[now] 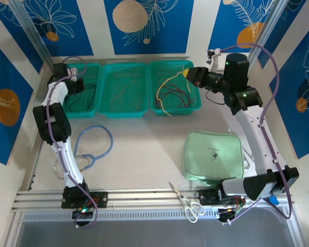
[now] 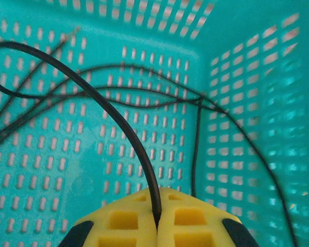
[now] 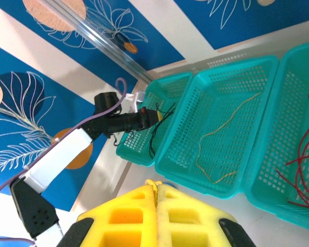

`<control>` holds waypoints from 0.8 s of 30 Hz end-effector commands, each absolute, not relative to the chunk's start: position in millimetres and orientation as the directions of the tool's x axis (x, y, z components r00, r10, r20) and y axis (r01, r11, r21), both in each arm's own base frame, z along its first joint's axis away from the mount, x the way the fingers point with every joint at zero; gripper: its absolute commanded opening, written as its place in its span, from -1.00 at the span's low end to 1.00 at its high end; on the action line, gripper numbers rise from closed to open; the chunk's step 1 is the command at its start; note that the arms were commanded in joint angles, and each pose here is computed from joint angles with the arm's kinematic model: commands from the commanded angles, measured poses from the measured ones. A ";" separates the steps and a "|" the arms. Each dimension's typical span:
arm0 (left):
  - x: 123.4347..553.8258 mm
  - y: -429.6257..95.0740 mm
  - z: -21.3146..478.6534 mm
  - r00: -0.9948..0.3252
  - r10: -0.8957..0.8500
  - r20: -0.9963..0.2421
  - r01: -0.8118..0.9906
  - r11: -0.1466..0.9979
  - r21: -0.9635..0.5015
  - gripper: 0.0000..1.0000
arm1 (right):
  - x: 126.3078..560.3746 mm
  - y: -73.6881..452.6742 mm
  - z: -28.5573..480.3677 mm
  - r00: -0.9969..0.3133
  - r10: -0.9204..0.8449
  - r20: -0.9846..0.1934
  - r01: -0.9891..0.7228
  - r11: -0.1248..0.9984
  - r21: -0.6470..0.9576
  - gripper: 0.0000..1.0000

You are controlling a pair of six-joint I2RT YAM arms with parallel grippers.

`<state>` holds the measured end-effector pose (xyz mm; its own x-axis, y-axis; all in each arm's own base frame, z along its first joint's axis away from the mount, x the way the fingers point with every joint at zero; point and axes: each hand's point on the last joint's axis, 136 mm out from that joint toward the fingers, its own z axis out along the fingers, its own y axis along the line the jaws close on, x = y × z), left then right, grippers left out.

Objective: Untangle the cables

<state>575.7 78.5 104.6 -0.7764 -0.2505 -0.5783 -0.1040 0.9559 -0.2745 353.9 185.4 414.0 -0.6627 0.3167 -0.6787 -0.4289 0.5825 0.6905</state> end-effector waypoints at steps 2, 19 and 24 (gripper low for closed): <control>567.9 73.3 94.3 -0.817 -0.251 -0.519 -0.104 0.949 -0.296 -0.58 | 355.5 208.9 403.3 -0.687 0.289 -0.667 -0.431 0.578 0.694 -1.00; 547.8 106.2 204.4 -0.703 -0.159 -0.693 -0.144 0.986 -0.081 0.99 | 410.0 283.5 354.1 -0.709 0.264 -0.654 -0.346 0.678 0.648 -1.00; 538.0 113.5 206.9 -0.724 -0.161 -0.670 -0.177 0.983 -0.044 0.99 | 422.7 306.9 347.9 -0.721 0.251 -0.646 -0.348 0.676 0.650 -1.00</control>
<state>553.1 102.2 217.1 -0.6786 -0.1654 -0.7157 -0.1397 0.9856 -0.0952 412.5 299.2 336.3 -0.7446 0.2227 -0.6292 -0.3456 0.6779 0.6489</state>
